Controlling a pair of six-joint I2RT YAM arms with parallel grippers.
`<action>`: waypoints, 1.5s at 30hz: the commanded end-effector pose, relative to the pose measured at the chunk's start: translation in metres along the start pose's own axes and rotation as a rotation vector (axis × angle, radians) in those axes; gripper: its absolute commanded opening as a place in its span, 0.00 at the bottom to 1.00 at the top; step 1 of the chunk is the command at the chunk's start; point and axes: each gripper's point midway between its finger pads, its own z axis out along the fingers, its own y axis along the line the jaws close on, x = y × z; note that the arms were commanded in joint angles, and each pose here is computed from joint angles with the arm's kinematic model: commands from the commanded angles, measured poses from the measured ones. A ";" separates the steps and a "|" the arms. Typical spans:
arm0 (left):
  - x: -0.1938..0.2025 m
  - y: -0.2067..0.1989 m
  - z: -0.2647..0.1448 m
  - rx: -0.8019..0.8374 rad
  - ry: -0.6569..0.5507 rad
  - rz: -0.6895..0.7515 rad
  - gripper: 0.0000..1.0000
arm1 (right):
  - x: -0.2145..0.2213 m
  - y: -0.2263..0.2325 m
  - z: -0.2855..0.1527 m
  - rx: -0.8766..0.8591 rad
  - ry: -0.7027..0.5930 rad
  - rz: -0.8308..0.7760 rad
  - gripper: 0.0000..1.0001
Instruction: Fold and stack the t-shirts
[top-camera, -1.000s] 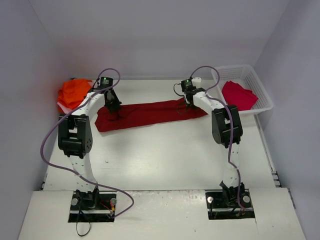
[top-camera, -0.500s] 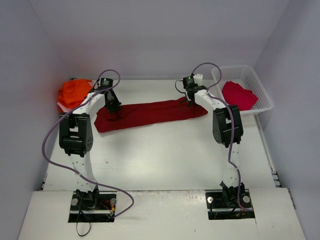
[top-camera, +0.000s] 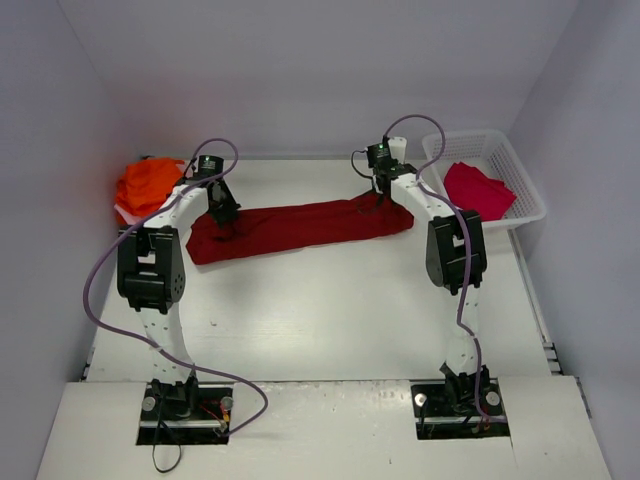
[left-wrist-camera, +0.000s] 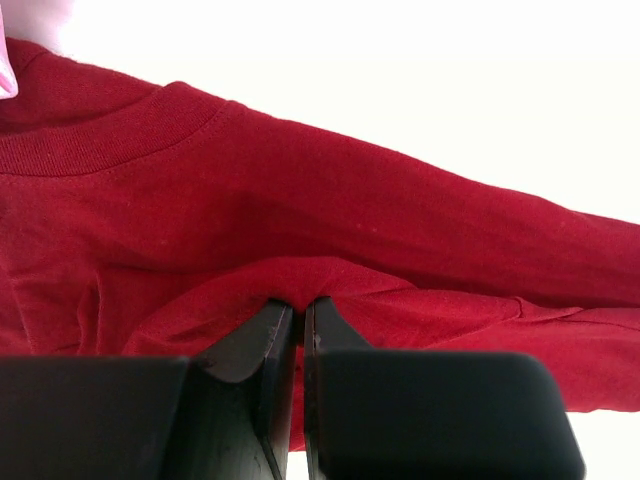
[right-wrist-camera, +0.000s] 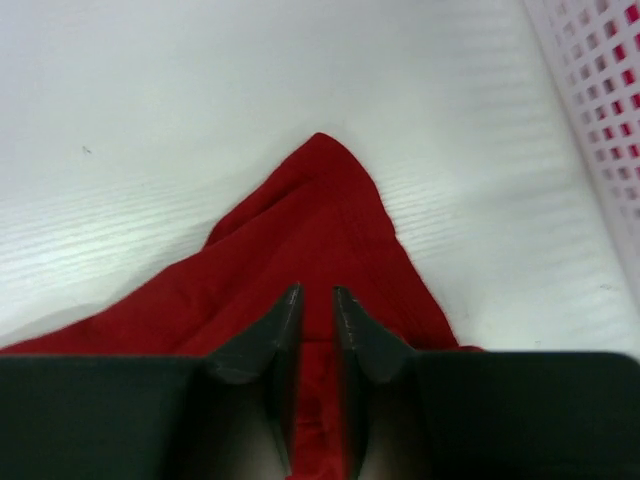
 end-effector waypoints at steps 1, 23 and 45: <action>-0.029 -0.007 -0.010 0.030 -0.089 0.001 0.00 | -0.023 0.002 -0.007 -0.021 -0.047 0.024 0.30; -0.040 -0.007 -0.036 0.028 -0.164 -0.014 0.82 | 0.015 0.113 -0.103 -0.313 -0.036 -0.065 0.58; 0.002 -0.014 -0.019 0.068 -0.084 -0.067 0.82 | 0.092 0.133 -0.064 -0.320 0.093 -0.078 0.58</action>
